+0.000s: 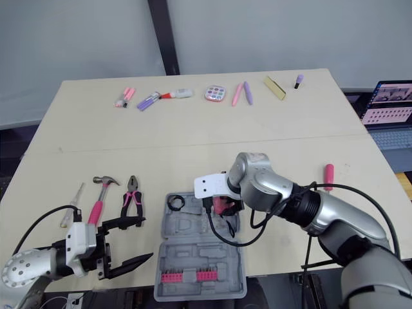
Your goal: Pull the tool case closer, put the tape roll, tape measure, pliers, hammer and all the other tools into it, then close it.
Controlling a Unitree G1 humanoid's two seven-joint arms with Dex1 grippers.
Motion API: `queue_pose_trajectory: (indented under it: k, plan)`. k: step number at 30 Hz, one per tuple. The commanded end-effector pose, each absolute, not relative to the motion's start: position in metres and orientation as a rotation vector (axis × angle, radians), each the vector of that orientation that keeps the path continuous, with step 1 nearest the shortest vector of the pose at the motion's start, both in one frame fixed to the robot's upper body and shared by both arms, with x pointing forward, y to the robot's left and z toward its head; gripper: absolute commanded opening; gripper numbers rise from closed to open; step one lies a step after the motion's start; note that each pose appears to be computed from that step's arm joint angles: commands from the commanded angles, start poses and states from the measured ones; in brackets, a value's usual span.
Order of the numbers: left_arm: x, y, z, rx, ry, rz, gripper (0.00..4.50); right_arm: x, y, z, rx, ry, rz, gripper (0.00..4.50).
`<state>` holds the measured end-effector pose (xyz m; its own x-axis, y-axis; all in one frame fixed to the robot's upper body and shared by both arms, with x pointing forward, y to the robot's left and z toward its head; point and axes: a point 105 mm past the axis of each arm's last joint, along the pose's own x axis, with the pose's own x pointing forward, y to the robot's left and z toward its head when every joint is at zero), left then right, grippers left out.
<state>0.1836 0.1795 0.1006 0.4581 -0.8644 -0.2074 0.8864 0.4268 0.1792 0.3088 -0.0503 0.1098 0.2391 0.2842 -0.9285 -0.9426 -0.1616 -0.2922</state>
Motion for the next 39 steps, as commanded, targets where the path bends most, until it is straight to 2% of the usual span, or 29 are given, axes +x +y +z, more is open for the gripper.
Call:
queue_pose_trajectory:
  k: [1, 9, 14, 16, 20, 22, 39]
  plan:
    - [0.180, 0.175, 0.104, 0.292, 0.067, -1.105, 4.50, 0.306, -0.046, 0.120, -1.277, 0.670, 1.277, 4.47]
    - [0.182, 0.175, 0.104, 0.292, 0.063, -1.103, 4.50, 0.304, -0.053, 0.147, -1.163, 0.610, 1.273, 4.47]
    - [0.184, 0.175, 0.105, 0.294, 0.060, -1.104, 4.50, 0.301, -0.071, 0.151, -0.945, 0.599, 1.300, 4.47]
    - [0.184, 0.174, 0.105, 0.295, 0.058, -1.106, 4.50, 0.301, -0.073, 0.154, -0.856, 0.527, 1.325, 4.47]
    - [0.187, 0.173, 0.105, 0.297, 0.052, -1.113, 4.50, 0.300, -0.082, 0.159, -0.618, 0.370, 1.343, 2.63]
    - [0.188, 0.173, 0.106, 0.298, 0.051, -1.116, 4.50, 0.299, -0.085, 0.155, -0.594, 0.360, 1.348, 1.71]
    - [0.188, 0.170, 0.107, 0.304, 0.052, -1.123, 4.50, 0.292, -0.095, 0.114, -0.444, 0.317, 1.366, 1.71]
